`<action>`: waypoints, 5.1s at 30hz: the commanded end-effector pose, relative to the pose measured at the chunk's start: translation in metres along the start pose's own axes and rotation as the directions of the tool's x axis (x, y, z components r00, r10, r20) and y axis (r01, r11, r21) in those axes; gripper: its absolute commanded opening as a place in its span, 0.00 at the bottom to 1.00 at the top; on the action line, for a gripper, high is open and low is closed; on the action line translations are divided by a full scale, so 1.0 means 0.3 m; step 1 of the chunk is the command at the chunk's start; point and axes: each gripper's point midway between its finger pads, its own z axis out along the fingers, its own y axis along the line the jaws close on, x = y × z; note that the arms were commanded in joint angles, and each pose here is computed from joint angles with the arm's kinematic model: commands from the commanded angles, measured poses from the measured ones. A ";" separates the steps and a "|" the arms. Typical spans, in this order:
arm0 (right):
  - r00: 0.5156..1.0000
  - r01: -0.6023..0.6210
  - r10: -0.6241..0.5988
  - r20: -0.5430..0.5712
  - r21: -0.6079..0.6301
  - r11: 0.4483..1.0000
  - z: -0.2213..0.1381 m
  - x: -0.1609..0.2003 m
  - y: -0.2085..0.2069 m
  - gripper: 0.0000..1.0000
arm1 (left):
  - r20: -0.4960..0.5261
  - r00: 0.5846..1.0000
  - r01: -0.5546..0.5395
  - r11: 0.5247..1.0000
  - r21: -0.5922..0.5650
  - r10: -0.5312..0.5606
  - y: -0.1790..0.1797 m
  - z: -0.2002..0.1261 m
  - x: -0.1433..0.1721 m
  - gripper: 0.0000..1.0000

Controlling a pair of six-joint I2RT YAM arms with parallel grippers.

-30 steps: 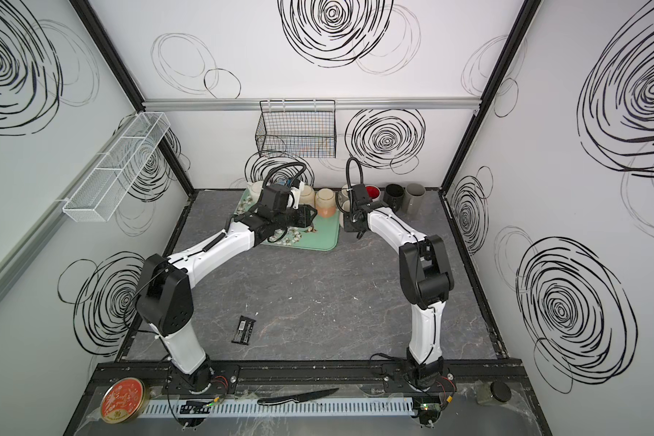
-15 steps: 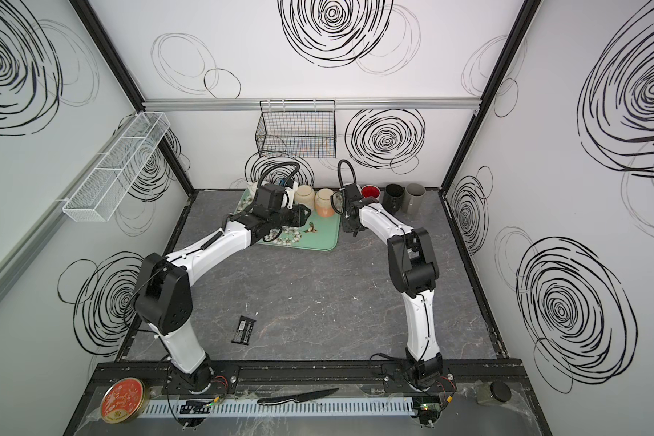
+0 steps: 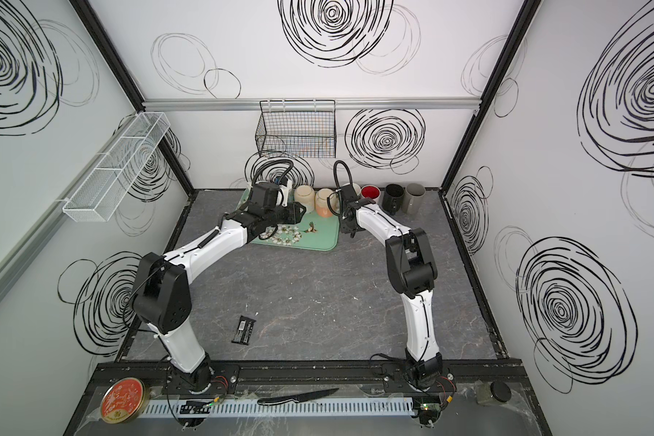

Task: Turn the mug right side up
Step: Place the mug at the top-center of the table, then move the mug to the tray, then pick up the mug from the tray.

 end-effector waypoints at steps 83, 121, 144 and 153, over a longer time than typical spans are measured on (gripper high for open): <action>0.960 -0.185 0.269 0.073 -0.557 0.810 -0.234 0.022 0.366 0.39 | -0.179 0.944 0.184 0.895 -0.407 -0.276 0.717 0.175 0.146 0.66; 0.985 -0.125 0.174 0.019 -0.618 0.776 -0.261 0.065 0.575 0.40 | -0.035 0.871 0.473 0.856 -0.210 -0.490 0.741 0.081 0.150 0.60; 0.988 -0.139 0.150 -0.031 -0.594 0.793 -0.242 0.144 0.591 0.40 | -0.128 0.990 0.017 0.950 -0.311 -0.059 0.301 -0.010 0.206 0.63; 0.989 -0.137 0.145 -0.033 -0.582 0.802 -0.243 0.150 0.580 0.40 | -0.229 0.973 -0.054 0.944 -0.326 -0.023 0.244 0.079 0.314 0.63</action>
